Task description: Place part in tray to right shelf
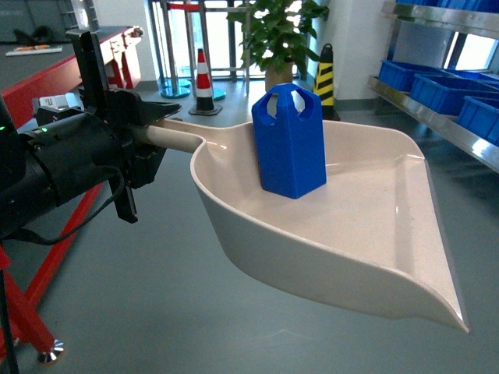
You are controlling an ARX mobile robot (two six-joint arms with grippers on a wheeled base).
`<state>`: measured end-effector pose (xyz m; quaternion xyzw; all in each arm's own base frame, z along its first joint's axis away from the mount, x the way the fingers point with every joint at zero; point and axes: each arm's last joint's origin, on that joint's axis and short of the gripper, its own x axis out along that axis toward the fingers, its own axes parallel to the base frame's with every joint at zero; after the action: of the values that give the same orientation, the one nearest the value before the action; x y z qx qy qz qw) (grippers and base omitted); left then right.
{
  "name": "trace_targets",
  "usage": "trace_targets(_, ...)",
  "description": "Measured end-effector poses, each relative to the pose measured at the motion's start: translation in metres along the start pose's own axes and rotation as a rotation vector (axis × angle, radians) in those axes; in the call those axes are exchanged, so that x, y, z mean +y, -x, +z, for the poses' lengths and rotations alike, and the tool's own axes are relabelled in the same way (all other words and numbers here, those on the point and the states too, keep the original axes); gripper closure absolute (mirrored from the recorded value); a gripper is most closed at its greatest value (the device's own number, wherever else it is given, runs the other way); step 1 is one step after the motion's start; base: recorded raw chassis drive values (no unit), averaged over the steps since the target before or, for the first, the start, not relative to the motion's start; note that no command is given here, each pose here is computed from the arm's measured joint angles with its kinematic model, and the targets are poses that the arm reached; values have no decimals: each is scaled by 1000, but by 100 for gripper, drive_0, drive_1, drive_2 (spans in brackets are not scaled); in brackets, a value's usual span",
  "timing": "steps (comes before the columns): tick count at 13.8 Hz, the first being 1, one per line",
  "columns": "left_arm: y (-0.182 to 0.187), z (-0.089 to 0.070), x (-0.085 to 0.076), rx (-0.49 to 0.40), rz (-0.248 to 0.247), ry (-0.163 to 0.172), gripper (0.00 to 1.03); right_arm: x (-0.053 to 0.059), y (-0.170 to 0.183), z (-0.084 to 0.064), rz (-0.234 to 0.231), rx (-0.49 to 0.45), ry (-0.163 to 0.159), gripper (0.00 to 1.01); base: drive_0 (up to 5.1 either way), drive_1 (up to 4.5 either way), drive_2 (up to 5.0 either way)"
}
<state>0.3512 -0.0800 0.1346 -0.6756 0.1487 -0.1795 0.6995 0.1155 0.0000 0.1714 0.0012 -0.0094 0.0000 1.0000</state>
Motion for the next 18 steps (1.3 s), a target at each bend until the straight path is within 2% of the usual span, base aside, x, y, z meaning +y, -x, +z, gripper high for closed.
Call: trace_targets(18,0,1,0,-6,0,0,90,0,0,0,0,0,0,3,-160,-160,-160)
